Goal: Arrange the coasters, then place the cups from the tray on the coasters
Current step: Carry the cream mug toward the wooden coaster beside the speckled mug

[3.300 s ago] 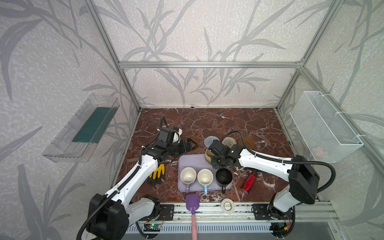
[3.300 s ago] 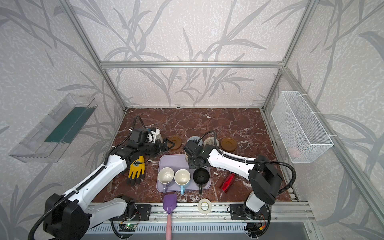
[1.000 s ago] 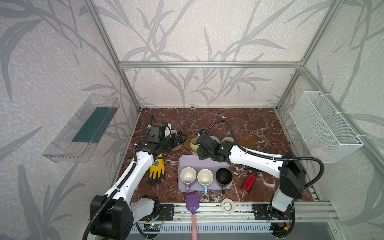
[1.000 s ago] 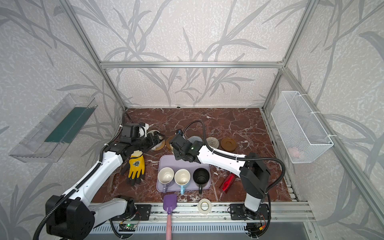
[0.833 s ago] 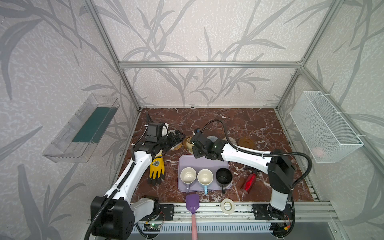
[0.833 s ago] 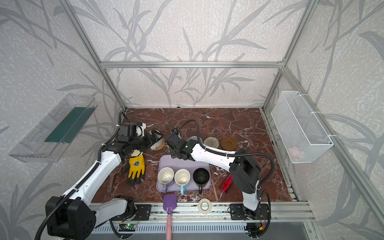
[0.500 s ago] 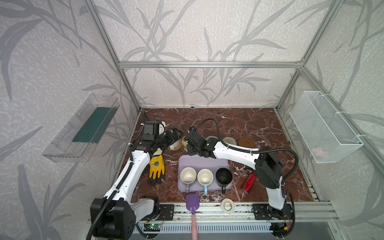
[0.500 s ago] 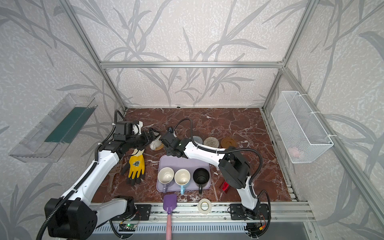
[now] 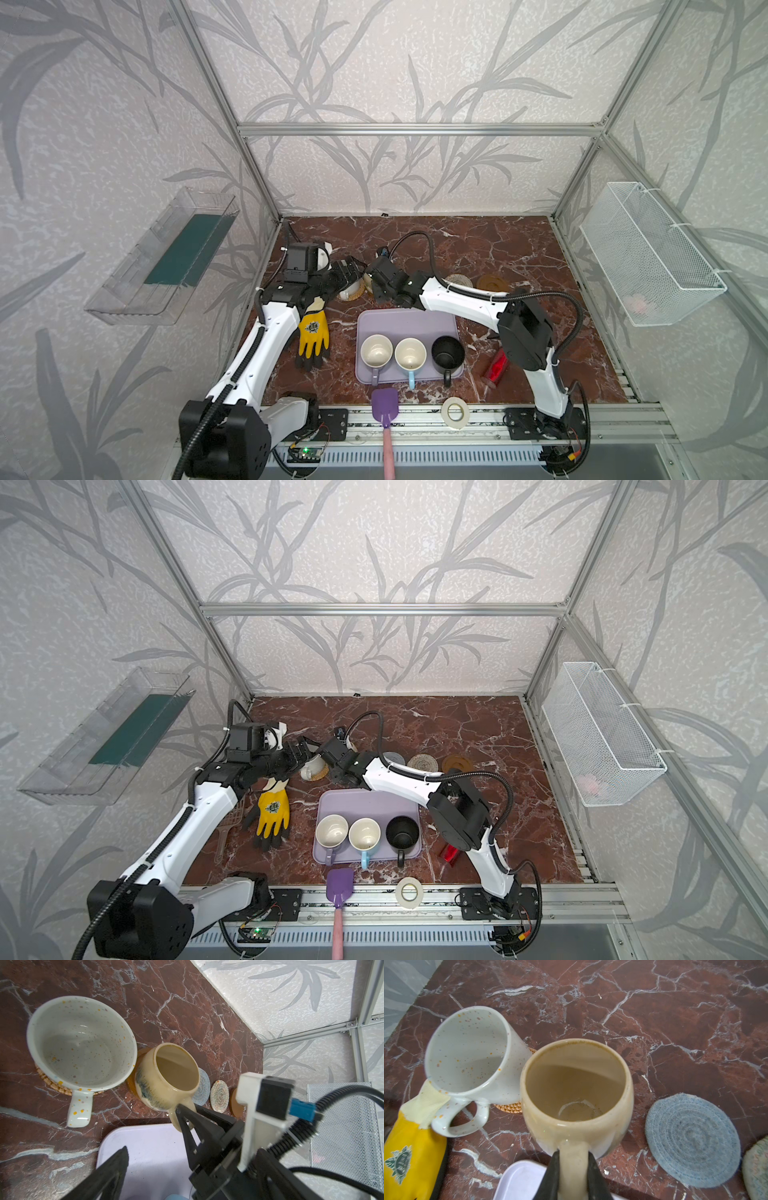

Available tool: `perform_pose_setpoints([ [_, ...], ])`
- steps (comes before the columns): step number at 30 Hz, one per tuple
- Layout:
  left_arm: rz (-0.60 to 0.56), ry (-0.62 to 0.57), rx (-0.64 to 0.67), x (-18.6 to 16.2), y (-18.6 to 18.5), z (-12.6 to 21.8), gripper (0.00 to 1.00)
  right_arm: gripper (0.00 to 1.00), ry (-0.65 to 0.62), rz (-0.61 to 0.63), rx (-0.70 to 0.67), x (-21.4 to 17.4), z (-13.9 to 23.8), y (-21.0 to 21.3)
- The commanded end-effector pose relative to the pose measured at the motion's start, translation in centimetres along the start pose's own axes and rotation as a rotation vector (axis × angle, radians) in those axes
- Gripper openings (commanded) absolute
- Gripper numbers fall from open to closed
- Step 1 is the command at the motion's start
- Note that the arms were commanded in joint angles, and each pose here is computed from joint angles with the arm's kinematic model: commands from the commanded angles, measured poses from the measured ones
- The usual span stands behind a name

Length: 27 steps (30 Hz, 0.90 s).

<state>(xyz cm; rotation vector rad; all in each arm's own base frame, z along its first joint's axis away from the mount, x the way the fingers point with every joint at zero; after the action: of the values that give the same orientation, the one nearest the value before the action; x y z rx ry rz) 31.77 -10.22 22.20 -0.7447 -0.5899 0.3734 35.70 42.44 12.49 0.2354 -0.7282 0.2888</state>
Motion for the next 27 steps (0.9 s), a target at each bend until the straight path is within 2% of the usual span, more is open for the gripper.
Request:
perform_pose_setpoints([
  [1, 0.01, 0.004, -0.035, -0.2, -0.6, 0.6, 0.97, 0.0, -0.142, -0.07, 0.027, 4.7, 1.1, 1.0],
  [16, -0.015, 0.005, -0.011, -0.6, -0.5, 1.4, 0.97, 0.0, -0.154, -0.066, 0.023, 4.7, 0.4, 0.9],
  [21, -0.01, 0.005, -0.009, -0.8, -0.2, 1.2, 0.97, 0.0, -0.115, -0.067, -0.006, 2.6, -0.8, 0.2],
  [27, -0.012, 0.005, -0.005, -0.9, -0.1, 1.2, 0.97, 0.0, -0.098, -0.048, -0.016, 0.7, -0.5, 0.3],
])
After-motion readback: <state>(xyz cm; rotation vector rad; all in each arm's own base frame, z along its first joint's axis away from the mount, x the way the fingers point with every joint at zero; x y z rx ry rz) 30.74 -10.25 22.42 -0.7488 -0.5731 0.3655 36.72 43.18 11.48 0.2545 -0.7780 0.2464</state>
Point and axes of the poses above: each gripper's point midway between its finger pads, its own z axis back along the fingers, its own y axis along the line the jaws close on, x = y × z, the point moved 1 cm from there along z, back along the fingers, and after that the axes turned 1 degree about z, right-handed, at the moved point
